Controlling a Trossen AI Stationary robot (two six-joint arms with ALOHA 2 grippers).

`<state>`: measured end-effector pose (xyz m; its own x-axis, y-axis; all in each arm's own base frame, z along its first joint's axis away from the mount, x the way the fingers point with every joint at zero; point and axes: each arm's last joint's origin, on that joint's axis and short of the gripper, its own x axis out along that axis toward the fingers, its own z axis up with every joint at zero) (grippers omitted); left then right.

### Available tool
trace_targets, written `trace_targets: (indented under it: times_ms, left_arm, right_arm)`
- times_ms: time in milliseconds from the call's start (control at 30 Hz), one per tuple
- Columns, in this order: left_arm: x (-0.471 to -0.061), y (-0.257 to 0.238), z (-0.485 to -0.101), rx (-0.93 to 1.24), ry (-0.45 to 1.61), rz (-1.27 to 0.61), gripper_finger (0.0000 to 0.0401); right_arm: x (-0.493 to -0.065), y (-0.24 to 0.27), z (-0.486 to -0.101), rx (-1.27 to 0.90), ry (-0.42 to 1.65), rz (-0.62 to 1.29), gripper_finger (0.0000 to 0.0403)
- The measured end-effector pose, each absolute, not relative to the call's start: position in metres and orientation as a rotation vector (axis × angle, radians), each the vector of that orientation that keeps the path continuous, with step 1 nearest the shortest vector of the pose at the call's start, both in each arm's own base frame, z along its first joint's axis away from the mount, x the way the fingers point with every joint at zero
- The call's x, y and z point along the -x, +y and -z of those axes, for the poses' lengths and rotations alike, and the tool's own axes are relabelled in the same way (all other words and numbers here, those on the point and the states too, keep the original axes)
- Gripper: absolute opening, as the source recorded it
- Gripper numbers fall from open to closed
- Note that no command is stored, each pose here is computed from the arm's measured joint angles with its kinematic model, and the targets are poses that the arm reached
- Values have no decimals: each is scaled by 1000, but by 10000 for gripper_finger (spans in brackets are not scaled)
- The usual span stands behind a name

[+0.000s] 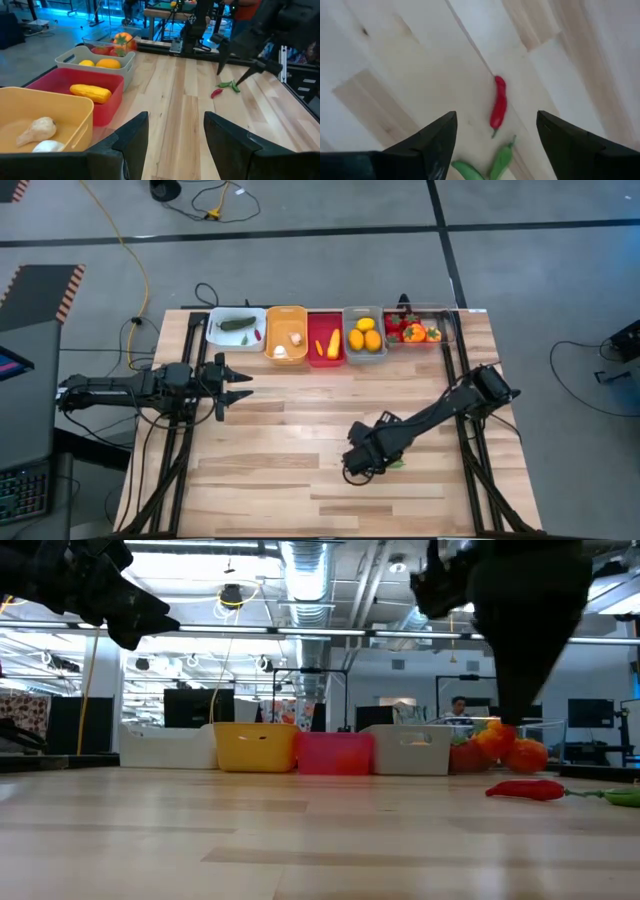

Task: Sort produce into baskets
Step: Put the red chili pepper into the white bin

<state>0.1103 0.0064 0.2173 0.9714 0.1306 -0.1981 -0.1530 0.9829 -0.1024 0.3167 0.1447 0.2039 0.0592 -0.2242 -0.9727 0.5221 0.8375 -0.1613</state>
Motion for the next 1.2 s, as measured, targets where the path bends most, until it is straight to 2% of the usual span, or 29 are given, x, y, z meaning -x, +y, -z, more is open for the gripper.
trace_targets:
  times_ms: [200, 433, 1033, 1200]
  left_arm:
    - [-110, 6, -217, 117, 192, -144, 178]
    - [-110, 6, -217, 117, 192, -144, 178]
    - [-110, 6, -217, 117, 192, -145, 178]
    - [-110, 6, -217, 117, 192, -144, 178]
  right_arm:
    - [-308, 143, -182, -267, 1422, 621, 286]
    - [-304, 141, -162, -319, 1435, 589, 286]
    - [-295, 131, -143, -327, 1441, 611, 285]
    - [-296, 132, -142, -337, 1446, 595, 268]
